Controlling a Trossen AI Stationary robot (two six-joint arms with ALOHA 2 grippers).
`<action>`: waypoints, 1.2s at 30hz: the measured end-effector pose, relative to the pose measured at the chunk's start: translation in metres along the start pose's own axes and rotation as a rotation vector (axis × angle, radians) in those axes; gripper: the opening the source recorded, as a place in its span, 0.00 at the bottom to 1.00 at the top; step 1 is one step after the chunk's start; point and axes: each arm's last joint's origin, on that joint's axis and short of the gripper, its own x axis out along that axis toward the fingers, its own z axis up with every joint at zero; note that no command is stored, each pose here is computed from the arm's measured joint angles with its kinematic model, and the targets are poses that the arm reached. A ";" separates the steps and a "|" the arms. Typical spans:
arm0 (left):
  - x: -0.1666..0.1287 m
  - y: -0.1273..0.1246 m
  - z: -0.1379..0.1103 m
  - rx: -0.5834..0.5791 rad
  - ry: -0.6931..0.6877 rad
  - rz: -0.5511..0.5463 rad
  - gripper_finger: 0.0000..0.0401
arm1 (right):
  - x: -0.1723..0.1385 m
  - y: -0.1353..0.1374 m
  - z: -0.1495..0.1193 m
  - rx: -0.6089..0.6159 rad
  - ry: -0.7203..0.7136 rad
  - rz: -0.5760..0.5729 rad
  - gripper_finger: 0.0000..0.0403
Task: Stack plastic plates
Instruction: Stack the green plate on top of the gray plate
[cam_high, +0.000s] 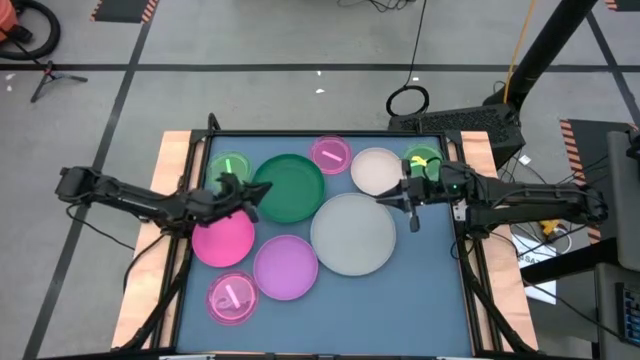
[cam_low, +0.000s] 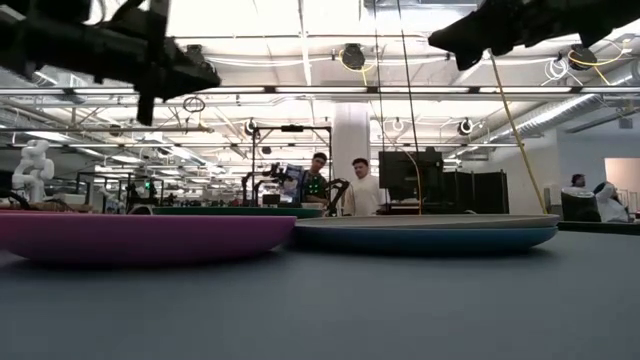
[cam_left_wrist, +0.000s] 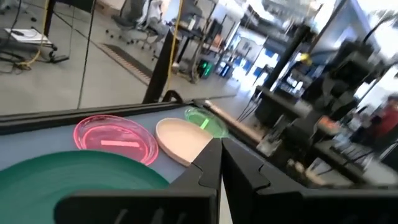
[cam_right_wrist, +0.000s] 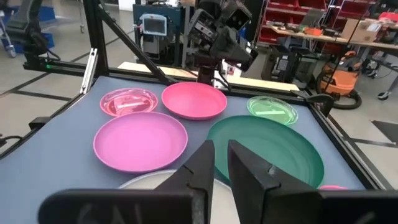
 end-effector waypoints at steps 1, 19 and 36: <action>0.005 -0.004 0.001 0.023 0.029 0.015 0.04 | 0.000 0.000 -0.001 0.002 0.008 0.001 0.09; 0.089 0.005 0.055 0.309 0.781 0.450 0.04 | -0.003 0.002 -0.011 0.075 0.120 0.012 0.09; 0.122 0.087 0.084 0.312 0.878 0.512 0.04 | -0.004 0.004 -0.069 0.331 0.495 -0.228 0.09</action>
